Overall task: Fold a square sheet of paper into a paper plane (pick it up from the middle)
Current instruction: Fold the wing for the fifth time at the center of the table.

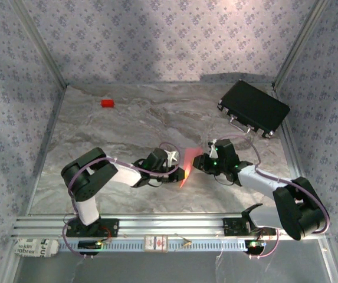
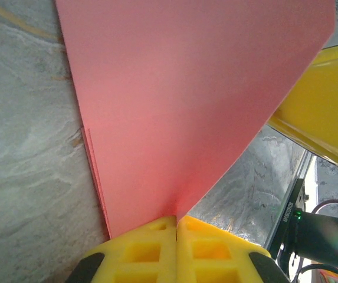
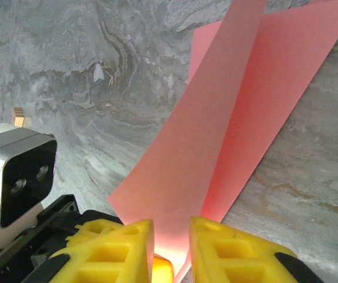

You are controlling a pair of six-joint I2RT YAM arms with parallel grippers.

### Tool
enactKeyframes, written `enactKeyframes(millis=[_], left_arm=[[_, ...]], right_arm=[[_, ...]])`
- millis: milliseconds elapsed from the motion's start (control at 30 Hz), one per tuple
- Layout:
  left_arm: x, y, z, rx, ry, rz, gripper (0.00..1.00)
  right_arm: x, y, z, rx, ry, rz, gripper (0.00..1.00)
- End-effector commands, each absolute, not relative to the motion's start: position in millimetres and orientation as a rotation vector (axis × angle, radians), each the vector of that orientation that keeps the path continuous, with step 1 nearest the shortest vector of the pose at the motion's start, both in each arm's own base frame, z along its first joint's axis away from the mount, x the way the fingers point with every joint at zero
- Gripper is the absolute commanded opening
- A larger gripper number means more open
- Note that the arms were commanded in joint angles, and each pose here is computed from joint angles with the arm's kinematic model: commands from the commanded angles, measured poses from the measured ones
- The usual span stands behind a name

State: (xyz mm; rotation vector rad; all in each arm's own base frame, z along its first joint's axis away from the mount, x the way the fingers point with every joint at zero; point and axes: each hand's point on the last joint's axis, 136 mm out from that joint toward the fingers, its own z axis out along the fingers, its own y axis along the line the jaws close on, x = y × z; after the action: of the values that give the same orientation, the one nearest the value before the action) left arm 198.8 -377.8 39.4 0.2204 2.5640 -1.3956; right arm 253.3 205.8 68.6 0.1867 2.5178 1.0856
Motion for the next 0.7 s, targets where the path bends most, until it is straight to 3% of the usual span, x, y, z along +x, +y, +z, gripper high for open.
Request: enactKeyframes(millis=[0, 400, 533, 667], left_arm=[[199, -380, 41, 0.214, 2.545, -1.446, 0.02], [197, -382, 36, 0.191, 2.552, -1.483, 0.02], [198, -374, 34, 0.237, 2.566, -1.391, 0.03], [201, -368, 41, 0.326, 2.551, -1.289, 0.04]], right_arm=[[251, 212, 75, 0.149, 2.495, 1.16, 0.2], [253, 222, 80, 0.099, 2.505, 1.191, 0.12], [257, 190, 91, 0.235, 2.489, 1.012, 0.42], [255, 165, 90, 0.4, 2.576, 0.897, 0.55]])
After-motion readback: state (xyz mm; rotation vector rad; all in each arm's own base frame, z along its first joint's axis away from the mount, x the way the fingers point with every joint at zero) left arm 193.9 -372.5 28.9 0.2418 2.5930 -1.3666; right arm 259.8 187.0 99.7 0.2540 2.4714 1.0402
